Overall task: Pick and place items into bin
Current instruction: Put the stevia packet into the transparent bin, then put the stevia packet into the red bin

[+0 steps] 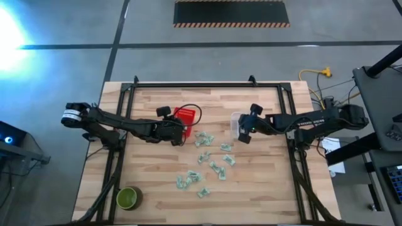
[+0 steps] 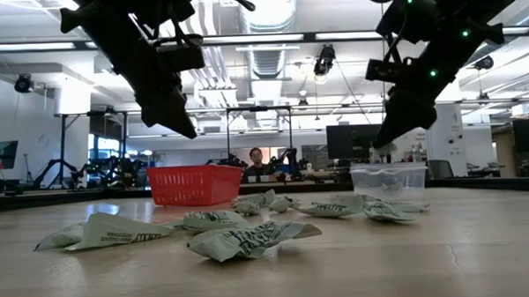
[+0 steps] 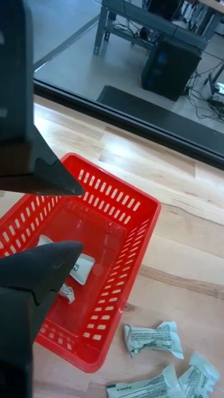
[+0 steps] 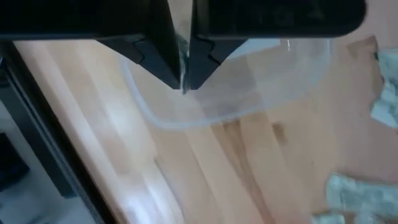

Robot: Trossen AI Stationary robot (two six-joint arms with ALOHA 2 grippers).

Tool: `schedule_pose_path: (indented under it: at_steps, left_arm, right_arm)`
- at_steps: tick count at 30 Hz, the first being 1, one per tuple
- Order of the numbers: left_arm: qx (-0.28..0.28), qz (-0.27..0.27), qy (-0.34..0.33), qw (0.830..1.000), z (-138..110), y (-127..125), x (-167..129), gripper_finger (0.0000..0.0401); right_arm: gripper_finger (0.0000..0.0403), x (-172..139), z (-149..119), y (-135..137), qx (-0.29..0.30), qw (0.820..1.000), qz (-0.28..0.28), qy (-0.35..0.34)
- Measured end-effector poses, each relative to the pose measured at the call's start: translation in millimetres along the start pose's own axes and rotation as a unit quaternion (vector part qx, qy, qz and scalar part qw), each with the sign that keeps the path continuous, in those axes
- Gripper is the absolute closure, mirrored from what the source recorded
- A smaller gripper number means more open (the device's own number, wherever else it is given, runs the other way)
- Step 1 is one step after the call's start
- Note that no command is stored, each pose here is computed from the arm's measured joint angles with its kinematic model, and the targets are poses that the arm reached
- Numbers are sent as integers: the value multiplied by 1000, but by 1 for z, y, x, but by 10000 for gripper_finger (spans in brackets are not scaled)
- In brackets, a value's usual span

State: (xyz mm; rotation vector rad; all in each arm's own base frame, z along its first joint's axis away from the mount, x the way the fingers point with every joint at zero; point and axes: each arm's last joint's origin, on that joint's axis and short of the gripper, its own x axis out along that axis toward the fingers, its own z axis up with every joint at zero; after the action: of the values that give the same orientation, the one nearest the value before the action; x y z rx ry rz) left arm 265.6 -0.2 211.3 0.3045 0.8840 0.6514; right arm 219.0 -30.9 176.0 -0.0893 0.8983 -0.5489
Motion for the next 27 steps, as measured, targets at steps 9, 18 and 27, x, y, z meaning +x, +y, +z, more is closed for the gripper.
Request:
schedule_pose_path:
  at_steps: [9,18,27]
  left_arm:
    - [0,-7,1,1000,0,0,0,289]
    - [-10,-114,-8,993,4,-7,-1,289]
    - [12,-304,-167,938,32,-26,-17,289]
  right_arm:
    - [293,-4,4,-1,3,1000,2,-23]
    - [275,-12,9,16,-35,990,121,-65]
    - [294,-16,6,28,-78,983,143,-86]
